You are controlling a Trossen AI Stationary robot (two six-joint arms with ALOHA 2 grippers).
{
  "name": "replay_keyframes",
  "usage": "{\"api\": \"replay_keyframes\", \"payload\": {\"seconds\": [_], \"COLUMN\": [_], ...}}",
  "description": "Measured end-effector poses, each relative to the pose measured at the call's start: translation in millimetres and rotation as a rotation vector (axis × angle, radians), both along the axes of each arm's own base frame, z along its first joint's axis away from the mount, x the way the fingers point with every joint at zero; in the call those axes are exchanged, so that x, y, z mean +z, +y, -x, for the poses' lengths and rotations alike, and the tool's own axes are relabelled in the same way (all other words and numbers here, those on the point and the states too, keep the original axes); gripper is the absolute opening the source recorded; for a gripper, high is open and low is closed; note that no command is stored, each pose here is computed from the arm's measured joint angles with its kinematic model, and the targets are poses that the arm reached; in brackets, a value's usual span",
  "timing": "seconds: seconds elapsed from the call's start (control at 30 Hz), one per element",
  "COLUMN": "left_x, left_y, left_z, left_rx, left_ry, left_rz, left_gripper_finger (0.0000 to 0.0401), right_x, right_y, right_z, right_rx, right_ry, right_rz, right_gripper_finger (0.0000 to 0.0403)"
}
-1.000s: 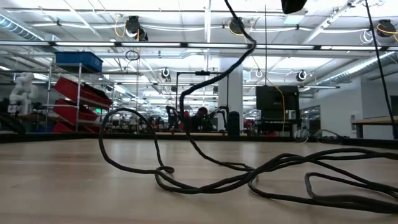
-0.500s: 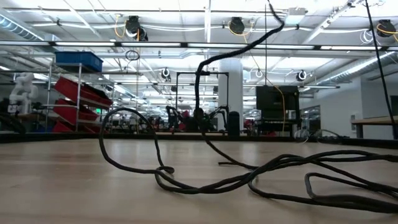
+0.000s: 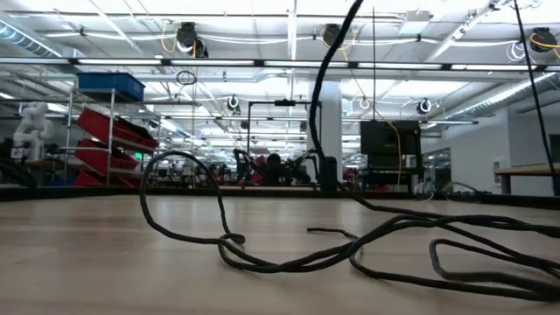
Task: Coil cords
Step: Coil the black wire onto the black spool
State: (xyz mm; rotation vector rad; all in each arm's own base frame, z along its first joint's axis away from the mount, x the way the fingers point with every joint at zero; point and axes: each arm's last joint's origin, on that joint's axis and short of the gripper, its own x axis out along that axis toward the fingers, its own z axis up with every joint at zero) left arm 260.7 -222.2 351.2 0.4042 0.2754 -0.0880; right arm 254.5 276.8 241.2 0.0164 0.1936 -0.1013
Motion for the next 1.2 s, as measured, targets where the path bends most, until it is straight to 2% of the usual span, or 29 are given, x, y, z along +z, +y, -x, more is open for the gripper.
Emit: {"api": "replay_keyframes", "payload": {"seconds": [0.53, 0.93, 1.2], "left_x": [-8.2, -8.8, -9.2], "left_y": [1.3, 4.8, 8.0], "left_z": [2.7, -0.4, -3.0], "left_rx": [-0.005, -0.004, 0.010], "left_ry": [0.084, 0.098, 0.105], "left_rz": [0.041, 0.072, 0.096], "left_gripper_finger": [0.0011, 0.0011, 0.0011], "right_x": [30.5, 87.4, 101.0], "right_y": [-6.6, 1.9, 1.5], "right_z": [10.5, 5.0, 5.4], "right_rx": [0.070, 0.172, 0.176], "right_ry": [-0.037, 0.015, 0.038], "right_rz": [-0.033, 0.006, 0.030], "right_gripper_finger": [0.0000, 0.0000, 0.0000]}}
